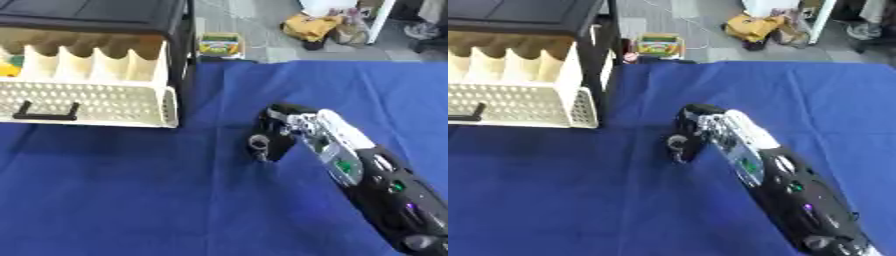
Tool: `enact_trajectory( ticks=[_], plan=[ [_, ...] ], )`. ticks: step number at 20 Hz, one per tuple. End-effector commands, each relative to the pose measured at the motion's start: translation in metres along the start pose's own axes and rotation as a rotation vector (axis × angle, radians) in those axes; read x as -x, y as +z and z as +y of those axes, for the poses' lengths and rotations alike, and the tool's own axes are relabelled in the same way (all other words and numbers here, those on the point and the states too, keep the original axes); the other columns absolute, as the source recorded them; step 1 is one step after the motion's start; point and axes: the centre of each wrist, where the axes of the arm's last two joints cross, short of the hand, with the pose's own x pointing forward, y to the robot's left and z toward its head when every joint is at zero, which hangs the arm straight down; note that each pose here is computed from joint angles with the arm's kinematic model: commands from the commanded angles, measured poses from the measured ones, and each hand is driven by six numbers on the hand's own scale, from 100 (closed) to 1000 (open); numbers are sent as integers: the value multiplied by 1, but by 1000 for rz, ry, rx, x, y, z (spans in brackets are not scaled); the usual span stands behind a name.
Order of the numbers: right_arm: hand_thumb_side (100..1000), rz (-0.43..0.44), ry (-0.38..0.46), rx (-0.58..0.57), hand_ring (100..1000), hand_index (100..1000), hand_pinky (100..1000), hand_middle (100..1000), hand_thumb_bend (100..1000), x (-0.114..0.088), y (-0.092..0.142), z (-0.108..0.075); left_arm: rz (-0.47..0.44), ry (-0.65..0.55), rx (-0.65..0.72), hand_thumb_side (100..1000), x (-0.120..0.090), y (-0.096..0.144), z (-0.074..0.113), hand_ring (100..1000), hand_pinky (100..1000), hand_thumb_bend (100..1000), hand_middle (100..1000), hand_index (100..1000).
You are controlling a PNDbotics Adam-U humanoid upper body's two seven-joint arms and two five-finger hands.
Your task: Pick up objects from table and place into drawer.
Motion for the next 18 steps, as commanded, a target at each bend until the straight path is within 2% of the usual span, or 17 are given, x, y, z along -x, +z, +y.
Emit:
enact_trajectory(
  ticks=[1,6,7,11,18],
  plan=[
    [149,7,5,35,617,727,427,638,334,2,4,-13,-18,-9,-1,744,-5,-2,3,100,100,100,100,731],
    [104,9,5,32,609,718,417,629,357,3,3,-13,-17,-4,-4,746,-5,-2,3,100,100,100,100,730],
    [100,10,4,31,598,706,406,619,392,3,3,-12,-16,-3,-3,745,-5,-2,3,100,100,100,100,730],
    [100,13,6,36,566,681,383,582,460,3,3,-12,-15,-3,-4,743,-4,-1,3,100,100,100,100,730],
    [112,19,16,71,512,637,346,523,489,1,4,-13,-12,-1,1,741,-4,-1,2,100,100,100,100,729]
  ],
)
